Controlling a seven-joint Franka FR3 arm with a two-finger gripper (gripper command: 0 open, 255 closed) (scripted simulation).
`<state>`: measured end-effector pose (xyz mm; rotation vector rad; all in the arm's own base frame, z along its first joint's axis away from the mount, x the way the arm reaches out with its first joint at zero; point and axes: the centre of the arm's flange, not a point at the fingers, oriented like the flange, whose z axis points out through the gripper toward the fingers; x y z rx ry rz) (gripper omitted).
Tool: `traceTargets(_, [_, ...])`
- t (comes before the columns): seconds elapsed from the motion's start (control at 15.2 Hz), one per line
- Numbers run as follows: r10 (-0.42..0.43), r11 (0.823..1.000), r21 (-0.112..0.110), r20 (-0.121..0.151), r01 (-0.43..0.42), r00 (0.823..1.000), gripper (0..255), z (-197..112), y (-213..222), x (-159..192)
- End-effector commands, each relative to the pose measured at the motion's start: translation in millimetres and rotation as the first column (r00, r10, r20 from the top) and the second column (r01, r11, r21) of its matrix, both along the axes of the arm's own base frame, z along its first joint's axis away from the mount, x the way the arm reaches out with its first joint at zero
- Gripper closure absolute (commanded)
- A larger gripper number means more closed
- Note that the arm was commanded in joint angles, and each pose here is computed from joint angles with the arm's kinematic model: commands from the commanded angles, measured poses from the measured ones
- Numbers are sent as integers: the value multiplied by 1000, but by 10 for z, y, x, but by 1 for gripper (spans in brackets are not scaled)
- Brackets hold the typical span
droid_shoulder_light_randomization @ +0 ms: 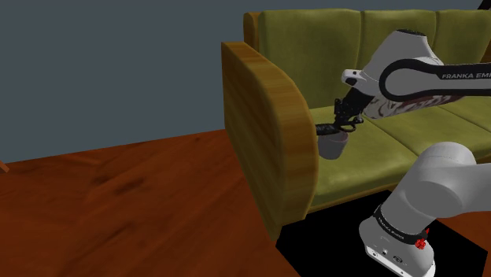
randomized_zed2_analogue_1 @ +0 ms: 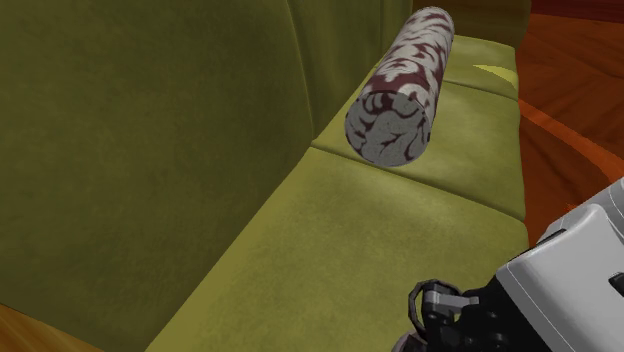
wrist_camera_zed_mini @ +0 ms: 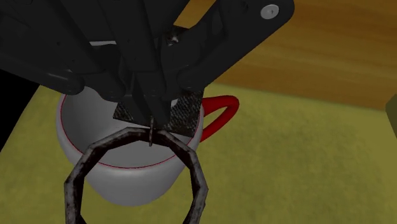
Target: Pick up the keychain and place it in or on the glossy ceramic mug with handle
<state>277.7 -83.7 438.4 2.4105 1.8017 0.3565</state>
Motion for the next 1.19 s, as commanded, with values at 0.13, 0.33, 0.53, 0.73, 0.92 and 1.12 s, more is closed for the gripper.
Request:
traceTargets(0.13, [6,1000,5,-26,-6,1000,0,-74,-14,-28])
traceTargets(0.33, [5,1000,4,-26,-5,1000,0,-62,1,-41])
traceTargets(0.53, [6,1000,5,-27,-6,1000,0,155,3,-81])
traceTargets(0.73, [6,1000,5,-27,-6,1000,0,385,-10,-135])
traceTargets(0.92, [6,1000,5,-27,-6,1000,0,385,-10,-135])
traceTargets(1.12, [6,1000,5,-27,-6,1000,0,385,-10,-135])
